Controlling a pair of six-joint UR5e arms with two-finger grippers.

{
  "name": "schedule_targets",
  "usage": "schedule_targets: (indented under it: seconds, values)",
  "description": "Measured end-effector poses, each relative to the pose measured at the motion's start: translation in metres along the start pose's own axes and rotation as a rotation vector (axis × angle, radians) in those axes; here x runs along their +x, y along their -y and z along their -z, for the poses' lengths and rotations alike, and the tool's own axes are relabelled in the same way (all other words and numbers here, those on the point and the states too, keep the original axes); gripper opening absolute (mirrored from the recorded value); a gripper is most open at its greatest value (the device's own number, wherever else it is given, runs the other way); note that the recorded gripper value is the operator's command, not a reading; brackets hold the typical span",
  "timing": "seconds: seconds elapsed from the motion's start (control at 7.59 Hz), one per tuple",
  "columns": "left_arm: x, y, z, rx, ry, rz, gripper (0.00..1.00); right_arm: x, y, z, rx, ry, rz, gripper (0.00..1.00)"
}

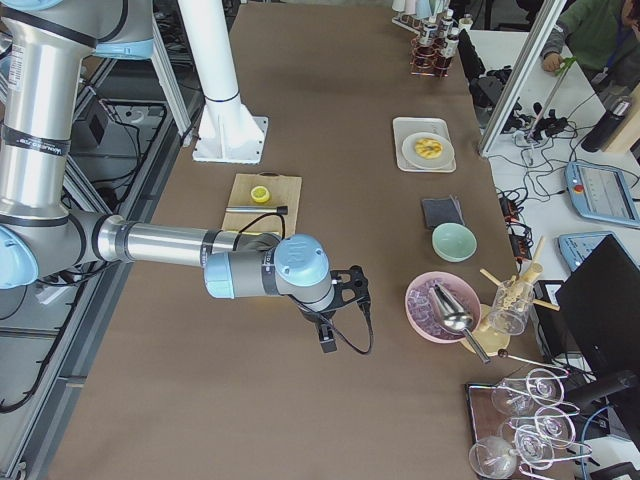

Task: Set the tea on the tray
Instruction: 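Move the left gripper toward the copper rack of tea bottles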

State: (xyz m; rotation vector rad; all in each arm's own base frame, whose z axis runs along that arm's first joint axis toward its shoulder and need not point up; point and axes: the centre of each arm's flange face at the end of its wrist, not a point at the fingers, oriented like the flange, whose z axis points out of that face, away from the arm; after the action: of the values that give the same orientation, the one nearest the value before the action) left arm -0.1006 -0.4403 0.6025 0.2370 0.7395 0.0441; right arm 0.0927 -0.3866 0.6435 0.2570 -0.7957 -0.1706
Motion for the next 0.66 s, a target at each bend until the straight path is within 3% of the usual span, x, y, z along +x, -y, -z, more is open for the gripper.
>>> schedule_targets:
  seconds: [0.4, 0.66]
  values:
    - [0.009, 0.008, 0.009, 0.068, 0.001, -0.088, 0.99, 0.024, -0.035, -0.004, 0.058, 0.027, -0.038, 1.0]
    - [0.018, 0.018, 0.014, 0.114, -0.001, -0.137, 0.98, 0.016, -0.022, 0.017, 0.108, 0.026, -0.068, 1.0]
